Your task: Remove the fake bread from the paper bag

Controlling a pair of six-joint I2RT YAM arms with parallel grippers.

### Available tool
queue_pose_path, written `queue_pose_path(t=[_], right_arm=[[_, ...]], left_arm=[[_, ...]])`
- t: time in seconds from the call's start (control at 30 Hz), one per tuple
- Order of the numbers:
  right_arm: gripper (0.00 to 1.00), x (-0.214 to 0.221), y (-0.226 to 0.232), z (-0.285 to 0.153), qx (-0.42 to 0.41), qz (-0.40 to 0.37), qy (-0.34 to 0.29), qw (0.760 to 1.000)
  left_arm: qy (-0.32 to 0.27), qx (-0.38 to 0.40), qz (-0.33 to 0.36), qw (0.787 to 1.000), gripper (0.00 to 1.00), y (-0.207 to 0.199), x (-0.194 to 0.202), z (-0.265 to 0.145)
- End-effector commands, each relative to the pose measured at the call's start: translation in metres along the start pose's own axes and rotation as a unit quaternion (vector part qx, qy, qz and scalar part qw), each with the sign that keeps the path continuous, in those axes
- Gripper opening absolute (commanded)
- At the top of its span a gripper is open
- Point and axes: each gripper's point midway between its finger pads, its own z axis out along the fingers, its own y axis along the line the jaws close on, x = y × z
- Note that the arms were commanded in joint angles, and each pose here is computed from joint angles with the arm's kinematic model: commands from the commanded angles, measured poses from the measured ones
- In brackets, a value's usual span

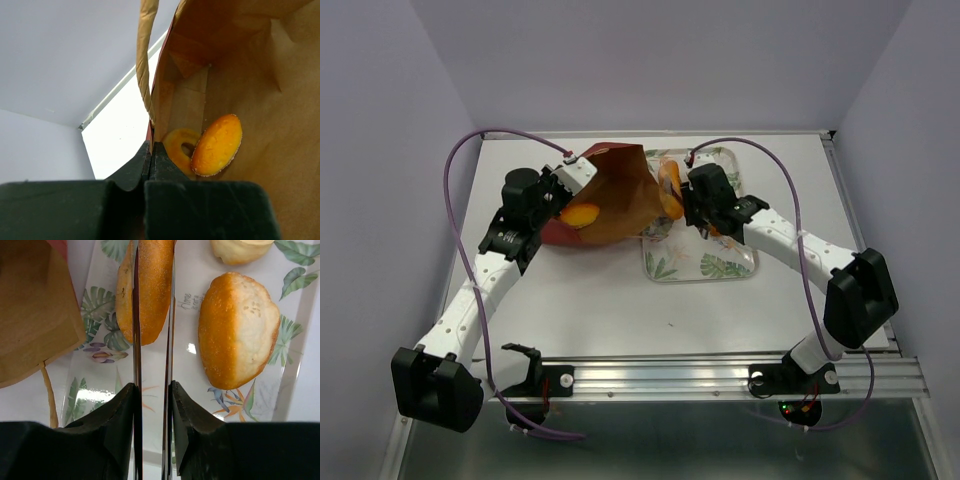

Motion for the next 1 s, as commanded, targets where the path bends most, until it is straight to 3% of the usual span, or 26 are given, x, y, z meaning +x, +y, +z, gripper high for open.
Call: queue_pose_path(t=[0.0,0.2,0.53,0.73,0.97], right_arm=[[0.01,-0.023,0.001,0.008,-0.008,0.036,-0.053,0.998],[0.10,-0.002,-0.004,0.022,-0.004,0.051,-0.029,0.998],[0.45,0.002,-0.012,0.027,0.006,0.064,-0.023,0.998],[0.53,0.000,-0.015,0.031,0.011,0.067,-0.022,0.997],[0.54,-0.004,-0.016,0.032,0.015,0.063,-0.022,0.998]], left_arm=[[-0.031,-0.014,0.005,0.999,0.00,0.009,-0.016,-0.004],[-0.036,-0.011,0.002,0.999,0.00,0.009,-0.019,-0.004],[-0.039,-0.009,-0.001,0.999,0.00,0.009,-0.021,-0.001],[-0.038,-0.009,0.000,0.999,0.00,0.009,-0.021,0.000],[-0.039,-0.010,0.001,0.999,0.00,0.010,-0.021,0.000]])
